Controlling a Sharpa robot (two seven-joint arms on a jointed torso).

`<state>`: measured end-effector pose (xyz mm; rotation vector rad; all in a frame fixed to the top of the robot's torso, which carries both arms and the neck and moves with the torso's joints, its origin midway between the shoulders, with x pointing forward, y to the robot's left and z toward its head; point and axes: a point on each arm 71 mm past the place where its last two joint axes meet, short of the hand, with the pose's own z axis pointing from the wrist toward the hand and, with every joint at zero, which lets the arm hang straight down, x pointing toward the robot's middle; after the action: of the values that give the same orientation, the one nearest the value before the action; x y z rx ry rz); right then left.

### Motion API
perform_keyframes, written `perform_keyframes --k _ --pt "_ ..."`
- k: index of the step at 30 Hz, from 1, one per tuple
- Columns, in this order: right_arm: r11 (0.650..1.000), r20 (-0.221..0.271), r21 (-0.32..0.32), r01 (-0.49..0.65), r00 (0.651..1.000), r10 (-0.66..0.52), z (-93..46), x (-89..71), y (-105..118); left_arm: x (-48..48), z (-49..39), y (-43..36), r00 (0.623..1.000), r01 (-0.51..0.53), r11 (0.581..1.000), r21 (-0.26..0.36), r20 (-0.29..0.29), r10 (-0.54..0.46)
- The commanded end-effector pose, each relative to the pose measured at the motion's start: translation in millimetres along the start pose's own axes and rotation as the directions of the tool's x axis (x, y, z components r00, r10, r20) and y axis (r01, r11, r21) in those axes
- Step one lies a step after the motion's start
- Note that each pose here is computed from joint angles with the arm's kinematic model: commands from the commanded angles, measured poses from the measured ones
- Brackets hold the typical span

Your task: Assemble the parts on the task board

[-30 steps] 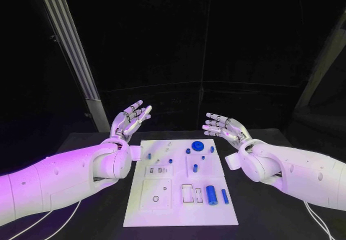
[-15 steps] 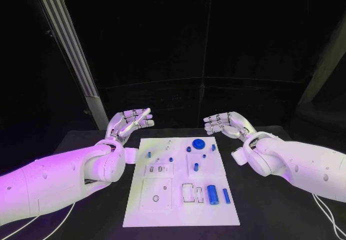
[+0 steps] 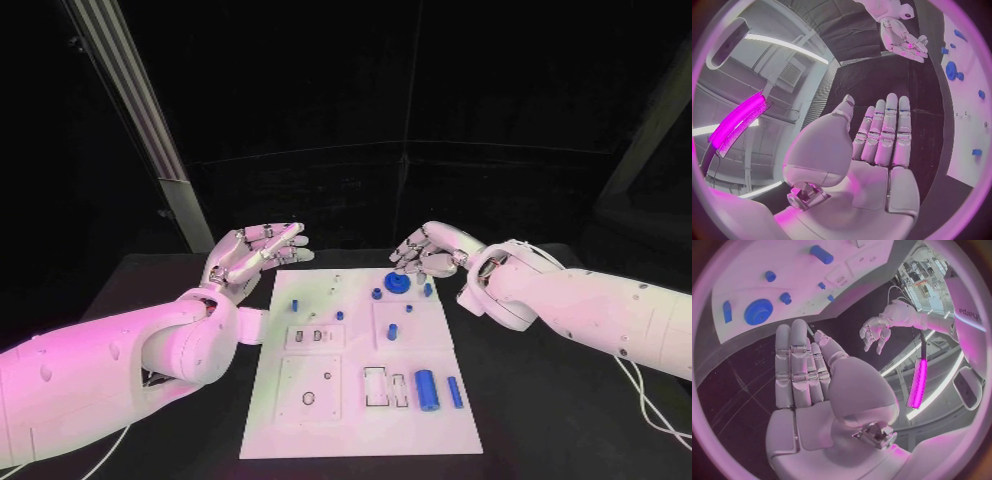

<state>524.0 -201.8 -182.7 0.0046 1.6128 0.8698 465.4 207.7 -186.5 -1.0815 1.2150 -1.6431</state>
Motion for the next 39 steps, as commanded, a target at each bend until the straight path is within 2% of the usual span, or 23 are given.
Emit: perform_keyframes --k 1,6,13,19,30,39 --pt "0.97 -0.049 0.01 0.242 0.969 -0.241 4.9 1.6 2 6.5 0.2 -2.5 0.997 0.064 0.998 0.008 -0.043 -0.064" --pt "0.937 -0.042 -0.004 0.349 0.936 -0.349 11.9 3.0 11 14.4 -0.4 -3.4 0.995 0.066 0.998 0.01 -0.078 -0.065" --pt "0.91 -0.049 -0.017 0.415 0.908 -0.415 19.4 7.1 18 20.1 0.0 -3.0 0.992 0.072 0.997 0.006 -0.101 -0.071" --pt "0.9 -0.071 -0.028 0.436 0.897 -0.437 23.8 11.4 22 20.5 0.6 -2.5 0.992 0.073 0.997 0.003 -0.106 -0.072" --pt "0.888 -0.143 -0.039 0.459 0.877 -0.459 28.3 20.1 26 19.1 1.9 -1.3 0.992 0.07 0.998 -0.005 -0.105 -0.07" --pt "0.881 -0.168 -0.041 0.472 0.866 -0.472 31.6 22.9 26 19.3 3.1 -0.2 0.992 0.069 0.998 -0.013 -0.105 -0.07"
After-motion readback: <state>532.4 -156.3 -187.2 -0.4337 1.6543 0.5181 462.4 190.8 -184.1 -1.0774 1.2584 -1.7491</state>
